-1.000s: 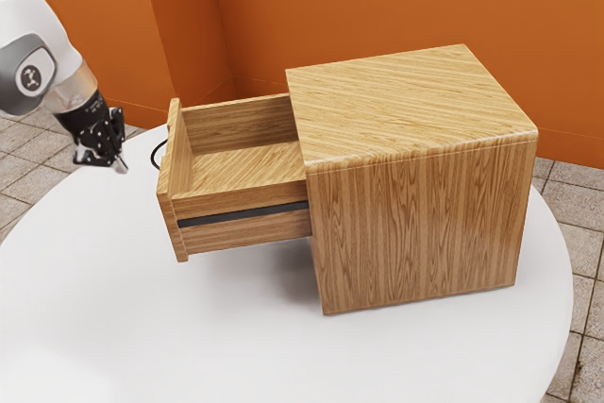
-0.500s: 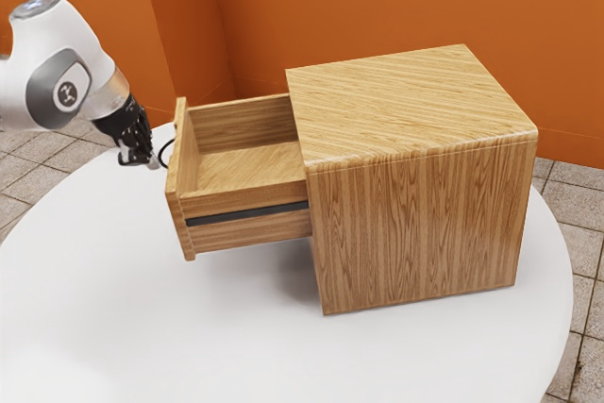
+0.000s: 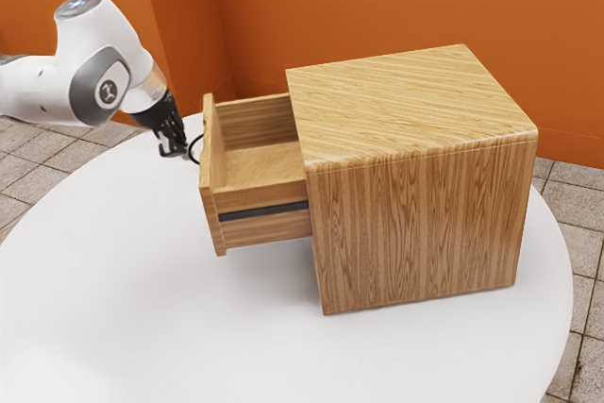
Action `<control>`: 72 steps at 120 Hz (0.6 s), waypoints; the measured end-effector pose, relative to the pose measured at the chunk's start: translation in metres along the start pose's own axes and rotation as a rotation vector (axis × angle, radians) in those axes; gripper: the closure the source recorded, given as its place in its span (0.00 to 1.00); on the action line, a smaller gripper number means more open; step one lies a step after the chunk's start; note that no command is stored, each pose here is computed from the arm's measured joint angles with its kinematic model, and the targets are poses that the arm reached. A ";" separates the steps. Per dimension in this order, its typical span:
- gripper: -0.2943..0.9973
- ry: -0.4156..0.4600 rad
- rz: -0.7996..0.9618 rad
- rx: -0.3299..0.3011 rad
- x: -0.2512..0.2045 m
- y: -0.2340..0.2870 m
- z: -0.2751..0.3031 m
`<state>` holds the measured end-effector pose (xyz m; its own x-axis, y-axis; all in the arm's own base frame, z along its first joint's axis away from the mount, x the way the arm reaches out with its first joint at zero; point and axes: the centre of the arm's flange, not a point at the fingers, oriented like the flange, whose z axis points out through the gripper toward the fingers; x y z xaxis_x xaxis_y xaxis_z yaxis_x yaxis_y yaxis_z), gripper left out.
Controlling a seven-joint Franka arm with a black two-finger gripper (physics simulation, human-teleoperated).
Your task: Push the drawer handle with one arm to close the drawer
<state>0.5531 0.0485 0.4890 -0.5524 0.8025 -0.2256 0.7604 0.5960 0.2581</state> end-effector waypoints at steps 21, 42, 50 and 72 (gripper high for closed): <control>0.84 -0.012 -0.004 -0.004 -0.018 0.000 0.005; 0.84 -0.024 0.004 -0.002 -0.038 0.000 0.014; 0.83 -0.030 0.007 -0.003 -0.046 0.000 0.017; 0.84 -0.041 0.015 -0.003 -0.061 -0.005 0.020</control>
<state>0.5904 -0.0039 0.4825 -0.5264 0.8096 -0.2598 0.7677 0.5839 0.2641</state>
